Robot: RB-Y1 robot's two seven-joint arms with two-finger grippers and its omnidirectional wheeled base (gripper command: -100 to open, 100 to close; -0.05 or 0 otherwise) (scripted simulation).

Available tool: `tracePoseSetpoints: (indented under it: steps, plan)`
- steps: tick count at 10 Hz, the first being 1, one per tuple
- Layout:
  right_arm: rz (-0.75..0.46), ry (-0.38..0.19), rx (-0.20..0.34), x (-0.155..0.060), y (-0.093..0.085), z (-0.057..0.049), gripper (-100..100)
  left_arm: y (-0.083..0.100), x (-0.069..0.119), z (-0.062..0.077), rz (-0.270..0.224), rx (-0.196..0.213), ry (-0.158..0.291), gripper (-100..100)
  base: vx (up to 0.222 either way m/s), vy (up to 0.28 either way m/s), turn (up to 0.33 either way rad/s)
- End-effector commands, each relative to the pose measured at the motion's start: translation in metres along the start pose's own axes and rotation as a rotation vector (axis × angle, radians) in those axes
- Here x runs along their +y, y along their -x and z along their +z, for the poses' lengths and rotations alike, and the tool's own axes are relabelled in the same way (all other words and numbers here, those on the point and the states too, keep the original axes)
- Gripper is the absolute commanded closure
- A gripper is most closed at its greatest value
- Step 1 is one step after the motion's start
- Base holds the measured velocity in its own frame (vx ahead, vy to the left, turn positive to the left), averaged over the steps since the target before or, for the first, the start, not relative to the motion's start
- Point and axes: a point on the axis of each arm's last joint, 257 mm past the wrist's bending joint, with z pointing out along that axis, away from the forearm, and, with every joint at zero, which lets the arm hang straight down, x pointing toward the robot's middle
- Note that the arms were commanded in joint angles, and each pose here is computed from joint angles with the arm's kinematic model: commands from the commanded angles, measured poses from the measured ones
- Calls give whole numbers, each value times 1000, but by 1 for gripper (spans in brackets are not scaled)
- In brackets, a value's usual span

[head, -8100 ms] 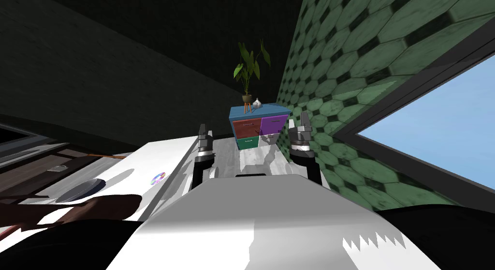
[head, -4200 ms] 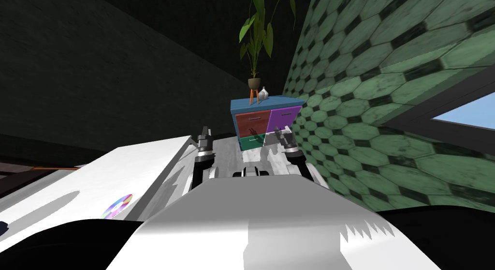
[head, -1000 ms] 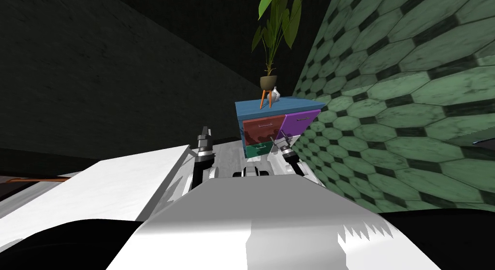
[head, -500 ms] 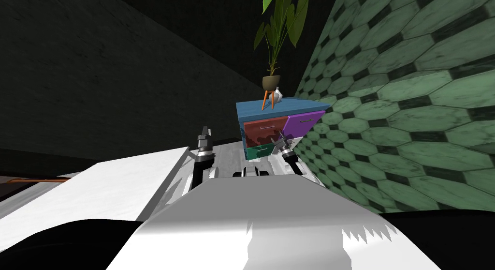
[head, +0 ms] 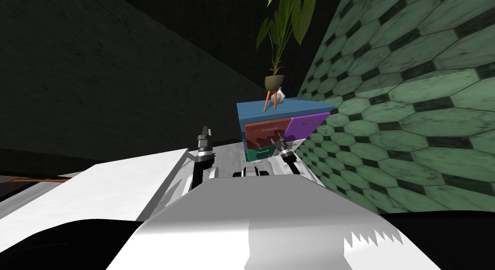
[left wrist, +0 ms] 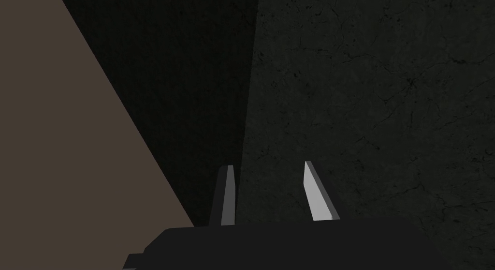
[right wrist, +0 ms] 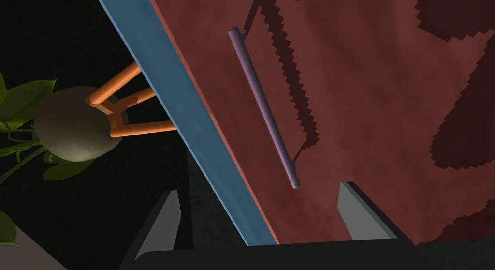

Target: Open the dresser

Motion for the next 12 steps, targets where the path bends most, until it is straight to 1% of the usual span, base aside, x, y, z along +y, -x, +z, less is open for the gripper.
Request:
tracePoseSetpoints:
  steps: [1, 4, 8, 9, 10, 11, 12]
  plan:
    - [-67, 6, 14, 8, -1, 1, -100, 0, 0, 0, 0, 0, 0, 0, 68, 12, 21]
    - [-105, 1, 45, 22, 3, 6, -100, 0, 0, 0, 0, 0, 0, 0, 83, 9, 28]
    - [-57, -32, 89, 33, 18, 14, -100, 0, 0, 0, 0, 0, 0, 0, 49, 5, 14]
    - [-67, -27, 82, 32, 16, 12, -100, 0, 0, 0, 0, 0, 0, 0, 10, 2, 2]
    - [-72, -31, 104, 22, -6, 12, -100, 0, 0, 0, 0, 0, 0, 0, 8, 51, 134]
    - [-73, -33, 111, 18, -13, 12, -100, 0, 0, 0, 0, 0, 0, 0, -15, 93, 159]
    - [-77, -38, 126, 10, -28, 12, -100, 0, 0, 0, 0, 0, 0, 0, -13, 103, 151]
